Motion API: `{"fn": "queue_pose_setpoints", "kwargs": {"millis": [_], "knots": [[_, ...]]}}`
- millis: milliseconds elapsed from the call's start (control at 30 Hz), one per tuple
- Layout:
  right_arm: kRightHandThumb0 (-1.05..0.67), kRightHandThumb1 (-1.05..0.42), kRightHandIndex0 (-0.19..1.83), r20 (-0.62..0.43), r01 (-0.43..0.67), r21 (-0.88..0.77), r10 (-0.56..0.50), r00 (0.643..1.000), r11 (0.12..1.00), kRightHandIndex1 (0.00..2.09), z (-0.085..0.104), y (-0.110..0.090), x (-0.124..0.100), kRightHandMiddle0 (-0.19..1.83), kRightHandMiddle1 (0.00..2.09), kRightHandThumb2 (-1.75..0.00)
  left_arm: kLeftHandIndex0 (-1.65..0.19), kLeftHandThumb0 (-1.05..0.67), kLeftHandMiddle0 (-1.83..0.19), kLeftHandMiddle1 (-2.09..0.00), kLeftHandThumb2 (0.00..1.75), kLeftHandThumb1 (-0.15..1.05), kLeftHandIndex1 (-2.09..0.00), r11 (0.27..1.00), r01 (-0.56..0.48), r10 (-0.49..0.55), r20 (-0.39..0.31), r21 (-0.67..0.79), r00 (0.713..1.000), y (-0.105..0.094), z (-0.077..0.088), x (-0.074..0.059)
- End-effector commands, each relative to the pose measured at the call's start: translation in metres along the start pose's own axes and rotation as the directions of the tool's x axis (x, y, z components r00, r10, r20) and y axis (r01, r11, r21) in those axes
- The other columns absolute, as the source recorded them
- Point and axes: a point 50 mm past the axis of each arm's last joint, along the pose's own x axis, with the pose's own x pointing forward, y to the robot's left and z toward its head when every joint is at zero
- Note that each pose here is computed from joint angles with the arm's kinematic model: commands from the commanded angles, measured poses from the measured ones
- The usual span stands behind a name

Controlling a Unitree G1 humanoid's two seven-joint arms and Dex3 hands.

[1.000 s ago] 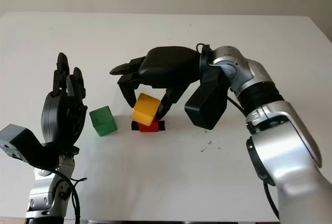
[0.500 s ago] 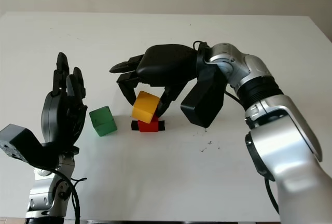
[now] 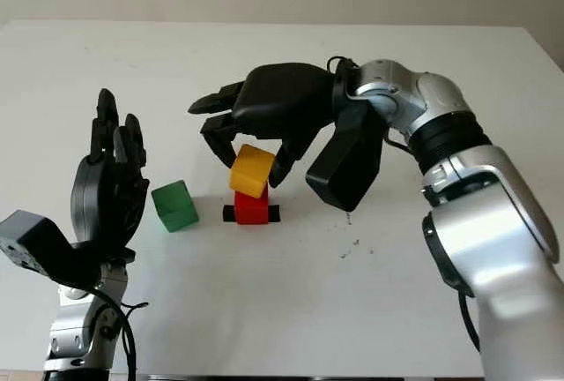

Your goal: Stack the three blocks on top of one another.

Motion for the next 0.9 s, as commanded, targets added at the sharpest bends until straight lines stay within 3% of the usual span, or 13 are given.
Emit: {"fn": "queue_pose_setpoints", "kwargs": {"millis": [0,400,867], "knots": [[-0.49,-0.97,0.14,-0.007,0.001,-0.051,-0.001,1.000,0.999,0.05,-0.0024,-0.0148,-0.0060,0.39,1.44,-0.05,0.19,-0.73,0.19,0.00,0.61,1.05,0.00,1.000,0.005,-0.005,0.018,0.012,1.000,-0.0020,0.0038,-0.0020],[-0.50,-0.97,0.15,0.022,0.007,-0.062,-0.006,1.000,0.998,0.05,-0.0010,-0.0214,-0.0056,0.41,1.40,-0.05,0.19,-0.73,0.19,0.00,0.63,1.05,0.00,1.000,-0.007,0.007,0.023,0.012,1.000,-0.0047,0.0047,-0.0008],[-0.51,-0.98,0.14,0.054,-0.033,-0.071,0.037,0.998,0.997,0.05,0.0012,-0.0177,-0.0060,0.38,1.49,-0.05,0.19,-0.73,0.19,0.00,0.64,1.05,0.00,1.000,-0.016,0.016,0.027,0.010,1.000,-0.0098,0.0076,-0.0009]]}}
